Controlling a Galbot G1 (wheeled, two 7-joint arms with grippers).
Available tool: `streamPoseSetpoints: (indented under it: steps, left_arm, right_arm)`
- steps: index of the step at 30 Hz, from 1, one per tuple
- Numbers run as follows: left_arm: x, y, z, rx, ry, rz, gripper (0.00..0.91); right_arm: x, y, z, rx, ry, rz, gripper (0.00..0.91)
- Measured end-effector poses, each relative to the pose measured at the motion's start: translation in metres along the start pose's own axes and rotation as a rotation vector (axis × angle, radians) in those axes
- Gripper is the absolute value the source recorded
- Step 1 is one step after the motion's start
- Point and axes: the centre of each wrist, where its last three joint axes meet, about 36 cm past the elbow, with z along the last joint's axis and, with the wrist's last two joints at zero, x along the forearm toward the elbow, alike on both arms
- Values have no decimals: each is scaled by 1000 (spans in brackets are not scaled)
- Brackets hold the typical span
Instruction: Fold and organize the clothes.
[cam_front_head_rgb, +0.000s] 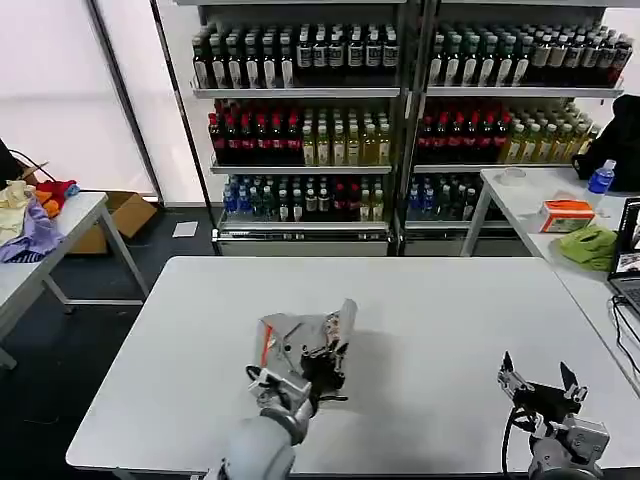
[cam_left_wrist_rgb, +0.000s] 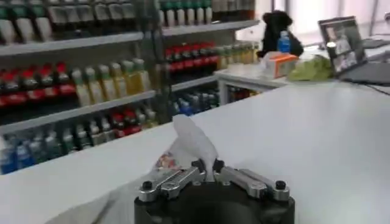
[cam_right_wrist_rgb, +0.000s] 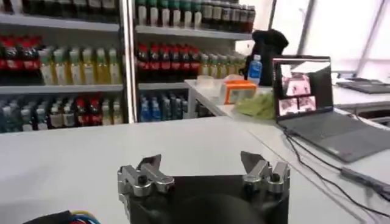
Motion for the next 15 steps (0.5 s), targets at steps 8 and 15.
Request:
streamPoseSetpoints:
  steps: [8, 15]
  left_arm:
    - [-18, -13, -13, 35, -27, 64, 907]
    - [-12, 7, -23, 62, -52, 44, 907]
  right_arm:
    - [-6, 2, 7, -25, 39, -14, 907]
    - [-23, 19, 12, -108, 92, -90, 907]
